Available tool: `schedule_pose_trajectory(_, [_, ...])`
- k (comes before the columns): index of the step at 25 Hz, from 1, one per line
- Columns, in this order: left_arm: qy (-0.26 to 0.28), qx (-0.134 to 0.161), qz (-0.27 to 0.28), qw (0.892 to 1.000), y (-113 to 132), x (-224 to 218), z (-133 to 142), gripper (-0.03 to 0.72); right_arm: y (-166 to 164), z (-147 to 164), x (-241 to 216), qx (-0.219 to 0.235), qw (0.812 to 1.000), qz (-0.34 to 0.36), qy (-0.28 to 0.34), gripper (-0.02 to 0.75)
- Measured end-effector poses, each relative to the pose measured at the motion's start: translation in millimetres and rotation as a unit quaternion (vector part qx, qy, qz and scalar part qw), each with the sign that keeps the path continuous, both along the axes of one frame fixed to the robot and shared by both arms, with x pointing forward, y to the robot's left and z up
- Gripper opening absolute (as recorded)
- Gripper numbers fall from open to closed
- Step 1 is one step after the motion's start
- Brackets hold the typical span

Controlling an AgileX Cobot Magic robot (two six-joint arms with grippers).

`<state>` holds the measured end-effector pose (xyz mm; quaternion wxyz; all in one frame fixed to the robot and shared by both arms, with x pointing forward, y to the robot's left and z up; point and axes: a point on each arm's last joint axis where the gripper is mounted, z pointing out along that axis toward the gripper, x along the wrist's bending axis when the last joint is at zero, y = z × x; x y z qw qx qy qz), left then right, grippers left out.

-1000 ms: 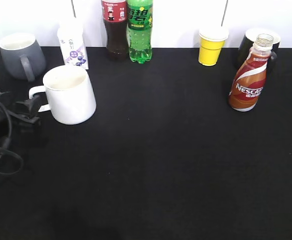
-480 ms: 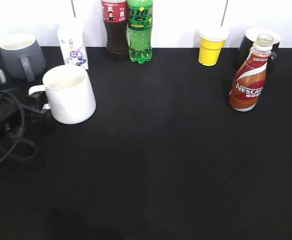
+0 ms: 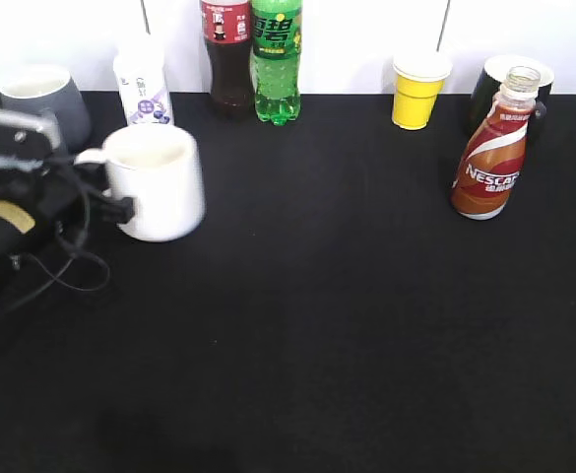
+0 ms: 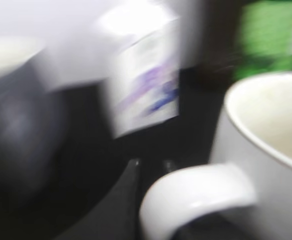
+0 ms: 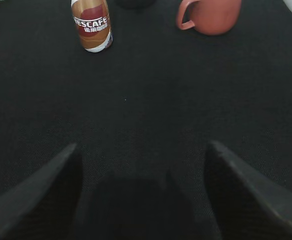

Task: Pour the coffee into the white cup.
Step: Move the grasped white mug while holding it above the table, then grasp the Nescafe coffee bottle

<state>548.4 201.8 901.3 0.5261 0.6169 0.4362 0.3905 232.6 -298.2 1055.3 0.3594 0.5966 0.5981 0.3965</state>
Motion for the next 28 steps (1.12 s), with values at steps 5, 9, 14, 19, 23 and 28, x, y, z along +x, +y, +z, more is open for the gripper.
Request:
schedule_pose_trajectory(5, [-0.048,-0.050,-0.172,0.983,-32,-3,40,0.071,0,0,0,0.000,1.000,0.000,0.000,0.573])
schedule_pose_trajectory(9, [-0.058,-0.051,-0.287,0.955,-54,2,56,0.069,0,0,0,0.000,1.000,0.000,0.000,0.573])
schedule_pose_trajectory(14, [-0.054,-0.037,-0.320,0.945,-58,-3,55,0.069,0,11,8,0.001,1.000,0.000,-0.022,0.573])
schedule_pose_trajectory(19, [-0.052,-0.039,-0.320,0.945,-58,-3,55,0.069,5,32,104,0.000,0.999,0.003,-0.048,0.573])
schedule_pose_trajectory(23, [-0.047,-0.035,-0.318,0.946,-57,-3,54,0.069,6,-16,168,-0.007,0.997,-0.001,-0.079,0.573])
schedule_pose_trajectory(28, [-0.035,-0.026,-0.313,0.949,-57,-2,51,0.069,7,-72,213,-0.014,0.998,-0.005,-0.062,0.573])
